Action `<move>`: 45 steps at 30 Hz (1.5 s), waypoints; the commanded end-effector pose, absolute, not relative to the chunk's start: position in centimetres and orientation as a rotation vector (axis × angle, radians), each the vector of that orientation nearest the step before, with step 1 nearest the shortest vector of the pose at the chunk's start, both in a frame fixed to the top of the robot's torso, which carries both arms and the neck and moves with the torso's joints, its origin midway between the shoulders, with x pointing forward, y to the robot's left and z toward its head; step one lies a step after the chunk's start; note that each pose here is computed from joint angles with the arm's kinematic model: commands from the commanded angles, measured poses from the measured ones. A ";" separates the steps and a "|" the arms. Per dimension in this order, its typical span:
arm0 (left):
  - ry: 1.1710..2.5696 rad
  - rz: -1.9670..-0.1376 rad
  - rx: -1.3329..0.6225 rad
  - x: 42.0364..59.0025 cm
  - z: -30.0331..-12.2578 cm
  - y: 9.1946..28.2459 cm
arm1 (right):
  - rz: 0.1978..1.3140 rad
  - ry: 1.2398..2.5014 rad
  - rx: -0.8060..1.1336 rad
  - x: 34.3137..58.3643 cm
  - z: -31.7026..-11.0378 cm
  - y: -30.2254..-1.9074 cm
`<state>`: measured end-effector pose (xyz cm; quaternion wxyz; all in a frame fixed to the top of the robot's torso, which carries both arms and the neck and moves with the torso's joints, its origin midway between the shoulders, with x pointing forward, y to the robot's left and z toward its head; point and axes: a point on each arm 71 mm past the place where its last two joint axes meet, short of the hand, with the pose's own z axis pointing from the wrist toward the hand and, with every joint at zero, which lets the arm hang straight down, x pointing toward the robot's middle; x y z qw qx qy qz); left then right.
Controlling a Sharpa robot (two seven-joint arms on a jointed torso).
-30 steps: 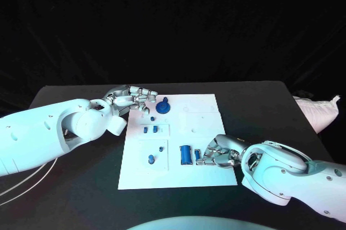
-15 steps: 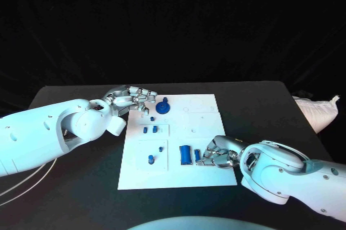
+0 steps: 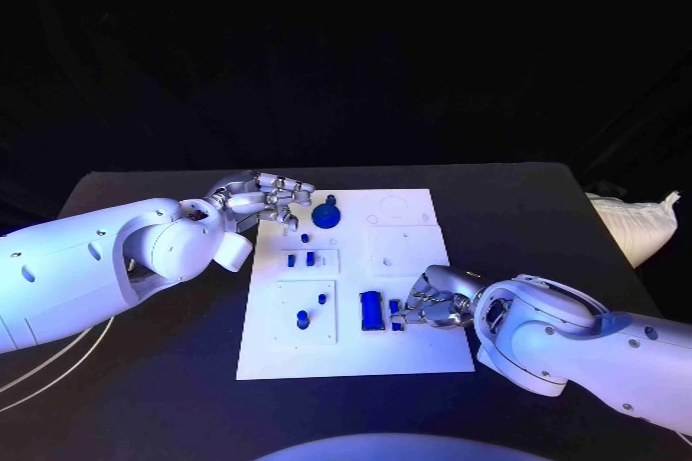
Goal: Assemble the parts on the task board
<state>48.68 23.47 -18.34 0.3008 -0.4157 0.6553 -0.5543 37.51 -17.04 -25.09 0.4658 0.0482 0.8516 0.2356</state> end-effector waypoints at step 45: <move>1.412 -1.455 -1.235 49.8 -22.1 22.9 | 1.376 1.596 0.903 51.6 -21.9 -23.0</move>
